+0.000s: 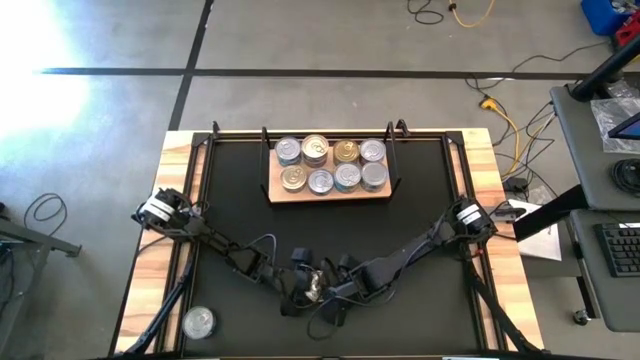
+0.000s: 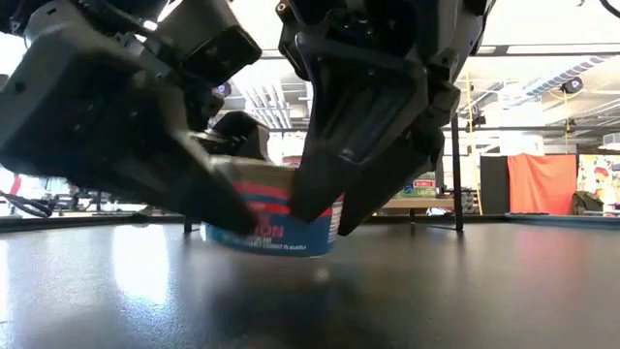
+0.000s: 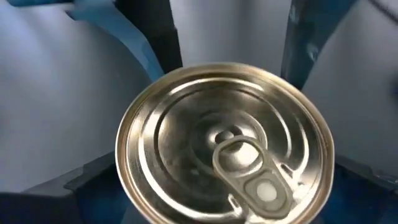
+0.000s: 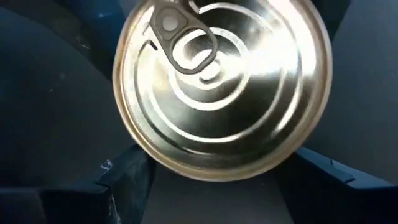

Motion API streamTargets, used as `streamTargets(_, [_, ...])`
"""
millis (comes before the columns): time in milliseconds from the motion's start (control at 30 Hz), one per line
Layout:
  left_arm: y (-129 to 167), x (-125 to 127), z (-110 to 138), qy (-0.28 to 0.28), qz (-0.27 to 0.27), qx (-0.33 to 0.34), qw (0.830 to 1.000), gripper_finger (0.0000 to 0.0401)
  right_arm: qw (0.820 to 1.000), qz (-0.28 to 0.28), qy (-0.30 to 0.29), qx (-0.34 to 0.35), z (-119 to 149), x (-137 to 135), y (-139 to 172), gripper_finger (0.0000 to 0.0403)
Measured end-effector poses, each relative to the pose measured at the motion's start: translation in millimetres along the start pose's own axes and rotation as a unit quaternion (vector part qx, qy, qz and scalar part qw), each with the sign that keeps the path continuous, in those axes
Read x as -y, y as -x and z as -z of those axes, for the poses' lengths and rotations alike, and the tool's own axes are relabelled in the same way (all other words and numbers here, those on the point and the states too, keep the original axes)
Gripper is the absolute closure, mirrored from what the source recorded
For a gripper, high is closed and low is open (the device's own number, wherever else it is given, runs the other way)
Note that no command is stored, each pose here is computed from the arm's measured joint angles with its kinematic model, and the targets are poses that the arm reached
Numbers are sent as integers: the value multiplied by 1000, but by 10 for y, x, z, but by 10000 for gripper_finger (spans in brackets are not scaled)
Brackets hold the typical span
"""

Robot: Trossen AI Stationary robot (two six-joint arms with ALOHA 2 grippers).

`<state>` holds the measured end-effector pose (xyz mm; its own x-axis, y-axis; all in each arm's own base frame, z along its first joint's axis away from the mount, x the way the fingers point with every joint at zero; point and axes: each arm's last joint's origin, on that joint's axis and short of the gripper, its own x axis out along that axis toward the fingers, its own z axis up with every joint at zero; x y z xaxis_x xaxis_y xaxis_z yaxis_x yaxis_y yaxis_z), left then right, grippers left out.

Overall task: Stack canned seafood by type on shelf
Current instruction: Stack the blue-pink tuna can on top of the other blue-pink tuna can on the shelf

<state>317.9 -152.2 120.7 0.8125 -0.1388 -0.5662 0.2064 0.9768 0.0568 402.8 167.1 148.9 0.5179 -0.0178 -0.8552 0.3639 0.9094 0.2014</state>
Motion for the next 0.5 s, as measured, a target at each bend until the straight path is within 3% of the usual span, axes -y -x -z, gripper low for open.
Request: streamTargets(500, [-14, -97, -37, -18, -11, 10, 1000, 6, 1000, 13, -6, -7, 12, 26, -1, 110])
